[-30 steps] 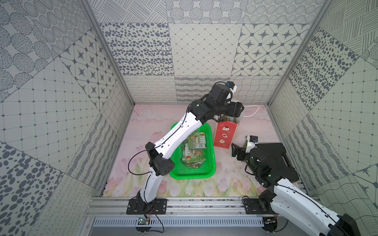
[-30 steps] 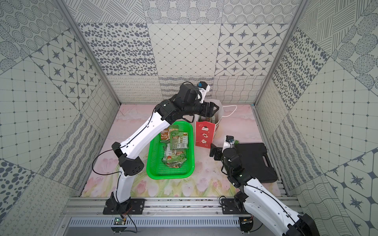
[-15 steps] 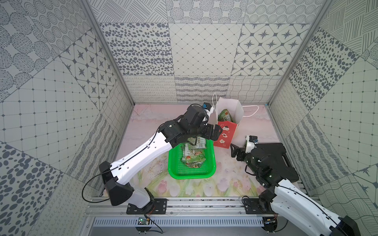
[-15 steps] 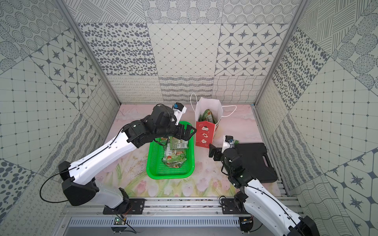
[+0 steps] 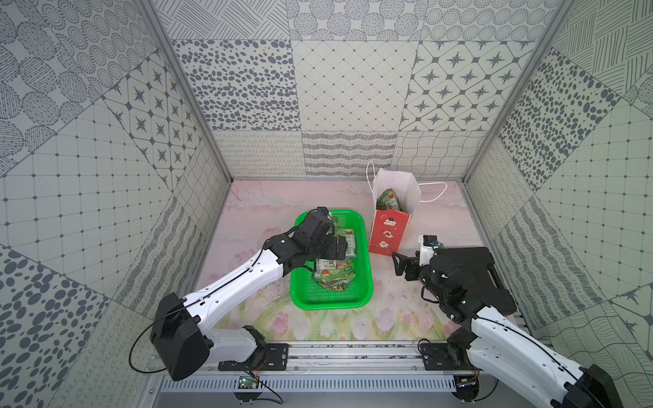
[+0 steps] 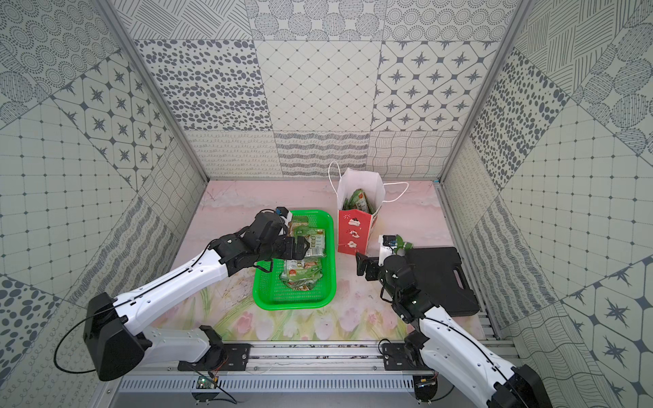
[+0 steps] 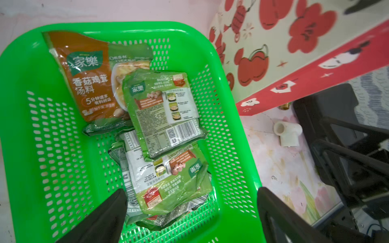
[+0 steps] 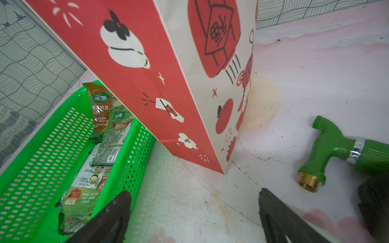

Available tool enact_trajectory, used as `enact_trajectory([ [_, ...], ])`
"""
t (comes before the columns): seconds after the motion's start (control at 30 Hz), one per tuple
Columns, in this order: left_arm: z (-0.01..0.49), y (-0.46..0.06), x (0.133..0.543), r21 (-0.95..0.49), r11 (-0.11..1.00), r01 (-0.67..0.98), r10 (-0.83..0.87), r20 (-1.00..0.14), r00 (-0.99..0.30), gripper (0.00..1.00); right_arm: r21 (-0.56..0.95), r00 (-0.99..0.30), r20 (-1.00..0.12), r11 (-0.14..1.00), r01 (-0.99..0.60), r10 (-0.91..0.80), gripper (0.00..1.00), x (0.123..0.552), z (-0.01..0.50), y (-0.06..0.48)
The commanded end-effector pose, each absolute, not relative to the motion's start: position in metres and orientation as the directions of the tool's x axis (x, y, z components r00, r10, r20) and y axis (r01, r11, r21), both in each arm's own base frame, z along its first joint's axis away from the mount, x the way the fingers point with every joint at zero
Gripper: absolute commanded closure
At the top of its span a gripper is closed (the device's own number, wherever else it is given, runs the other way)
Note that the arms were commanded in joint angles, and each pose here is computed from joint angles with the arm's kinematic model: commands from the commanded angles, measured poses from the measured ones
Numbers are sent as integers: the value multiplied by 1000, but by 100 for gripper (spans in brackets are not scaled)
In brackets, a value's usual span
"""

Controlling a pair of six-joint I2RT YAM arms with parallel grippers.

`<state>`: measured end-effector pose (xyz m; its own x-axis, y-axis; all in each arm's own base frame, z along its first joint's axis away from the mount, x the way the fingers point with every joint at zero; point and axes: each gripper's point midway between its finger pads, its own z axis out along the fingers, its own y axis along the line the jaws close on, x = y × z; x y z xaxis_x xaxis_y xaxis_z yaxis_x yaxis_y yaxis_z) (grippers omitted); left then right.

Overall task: Place the condiment packets inside the bag
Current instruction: Pick up the condiment packet from the storage box.

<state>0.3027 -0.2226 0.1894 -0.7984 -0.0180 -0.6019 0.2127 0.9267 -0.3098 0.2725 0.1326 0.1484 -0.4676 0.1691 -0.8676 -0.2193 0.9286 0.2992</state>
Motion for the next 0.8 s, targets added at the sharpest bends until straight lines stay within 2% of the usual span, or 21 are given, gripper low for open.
enact_trajectory([
  [0.0, 170, -223, 323, -442, 889, 118, -142, -512, -847, 4, 313, -419, -890, 910, -271, 181, 3, 277, 171, 143],
  [0.07, 154, -225, 332, -468, 879, 90, -150, -451, -880, 10, 313, -416, -891, 908, -278, 180, 3, 276, 172, 143],
  [0.17, 132, -228, 345, -493, 868, 55, -154, -374, -915, 31, 313, -414, -893, 907, -283, 180, 3, 275, 174, 143],
  [0.23, 120, -230, 354, -496, 868, 35, -155, -338, -928, 36, 311, -411, -894, 908, -281, 179, 3, 274, 175, 142],
  [0.5, 80, -221, 385, -462, 885, -52, -195, -266, -944, 37, 312, -406, -896, 907, -282, 182, 3, 274, 177, 142],
  [0.77, 61, -236, 389, -497, 866, -59, -182, -202, -962, 34, 314, -407, -894, 907, -279, 185, 3, 274, 178, 142],
])
